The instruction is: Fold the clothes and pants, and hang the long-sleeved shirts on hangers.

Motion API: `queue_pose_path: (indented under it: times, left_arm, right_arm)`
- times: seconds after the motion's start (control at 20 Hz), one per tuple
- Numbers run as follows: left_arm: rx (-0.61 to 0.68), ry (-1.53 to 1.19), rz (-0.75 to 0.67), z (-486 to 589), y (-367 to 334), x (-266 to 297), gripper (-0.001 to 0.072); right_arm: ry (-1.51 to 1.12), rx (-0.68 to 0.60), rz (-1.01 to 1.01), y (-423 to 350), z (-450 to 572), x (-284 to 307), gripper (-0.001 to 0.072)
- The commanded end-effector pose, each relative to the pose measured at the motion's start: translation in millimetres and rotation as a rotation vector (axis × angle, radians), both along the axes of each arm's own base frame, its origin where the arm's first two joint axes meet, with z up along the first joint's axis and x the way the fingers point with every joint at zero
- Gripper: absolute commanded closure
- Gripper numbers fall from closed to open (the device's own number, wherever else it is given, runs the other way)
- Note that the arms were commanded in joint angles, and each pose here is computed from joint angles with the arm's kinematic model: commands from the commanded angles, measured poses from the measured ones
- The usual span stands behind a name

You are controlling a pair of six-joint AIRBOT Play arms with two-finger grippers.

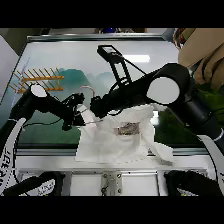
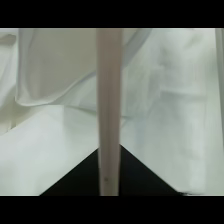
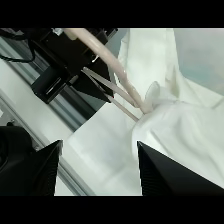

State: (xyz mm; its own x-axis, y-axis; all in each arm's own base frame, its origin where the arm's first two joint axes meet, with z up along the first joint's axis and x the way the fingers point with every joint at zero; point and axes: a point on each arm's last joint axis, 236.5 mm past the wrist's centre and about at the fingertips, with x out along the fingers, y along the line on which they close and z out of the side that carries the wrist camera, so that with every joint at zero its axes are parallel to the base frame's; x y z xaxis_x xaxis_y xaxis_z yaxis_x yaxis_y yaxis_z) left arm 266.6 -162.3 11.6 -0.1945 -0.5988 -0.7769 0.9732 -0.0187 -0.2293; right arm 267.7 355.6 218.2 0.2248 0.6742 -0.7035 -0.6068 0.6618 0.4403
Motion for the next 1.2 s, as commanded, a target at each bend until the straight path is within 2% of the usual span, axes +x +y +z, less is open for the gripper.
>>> queue_pose_path:
  times: [0.0, 0.2, 0.35, 0.45, 0.5, 0.6, 0.7, 0.8, 0.85, 1.0, 1.05, 1.1, 1.15]
  left_arm:
    - [0.001, 0.001, -0.001, -0.3, 0.0, -0.2, 0.0684]
    - [0.001, 0.001, -0.001, -0.3, 0.0, -0.2, 0.0684]
    - [0.001, 0.002, -0.001, -0.3, 0.1, -0.3, 0.0683]
    - [0.001, 0.002, -0.001, -0.2, 0.1, -0.5, 0.0684]
    - [0.001, 0.002, -0.002, -0.2, 0.1, -0.5, 0.0684]
    - [0.001, 0.002, -0.002, -0.2, 0.1, -0.5, 0.0684]
    - [0.001, 0.001, -0.001, -0.3, 0.0, -0.2, 0.0683]
    - [0.001, 0.001, -0.001, -0.3, 0.1, -0.3, 0.0683]
    - [0.001, 0.002, -0.001, -0.3, 0.1, -0.3, 0.0684]
    - [0.001, 0.001, -0.001, -0.3, 0.1, -0.3, 0.0684]
    - [0.001, 0.001, -0.001, -0.4, 0.1, -0.1, 0.0684]
    - [0.001, 0.001, -0.001, -0.3, 0.1, -0.3, 0.0684]
    - [0.001, 0.002, -0.001, -0.3, 0.1, -0.4, 0.0684]
  right_arm:
    - [-0.017, 0.091, 0.106, -3.0, 26.2, -12.8, 0.0185]
    - [-0.068, 0.163, 0.301, -39.0, 46.9, -17.7, 0.0181]
    - [-0.088, 0.117, 0.28, -93.0, 35.0, -1.2, 0.0182]
    - [-0.126, 0.161, 0.261, -117.7, 32.0, 1.5, 0.0186]
    - [-0.123, 0.19, 0.223, -127.5, 29.9, 4.6, 0.0226]
    - [-0.13, 0.22, 0.133, -145.2, 24.4, 19.0, 0.0223]
    - [-0.123, 0.201, 0.064, -161.7, 16.8, 35.0, 0.0223]
    - [-0.181, 0.194, 0.106, -167.6, 13.7, 40.1, 0.0223]
    - [-0.225, 0.208, 0.16, -169.2, 13.1, 37.5, 0.0222]
    - [-0.317, 0.383, 0.255, -185.2, 13.6, 27.9, 0.0222]
    - [-0.34, 0.389, 0.258, -196.3, 0.8, 28.9, 0.0222]
    - [-0.341, 0.349, 0.254, -207.3, -21.6, 30.5, 0.0219]
    - [-0.315, 0.317, 0.249, -215.3, -43.7, 29.1, 0.0158]
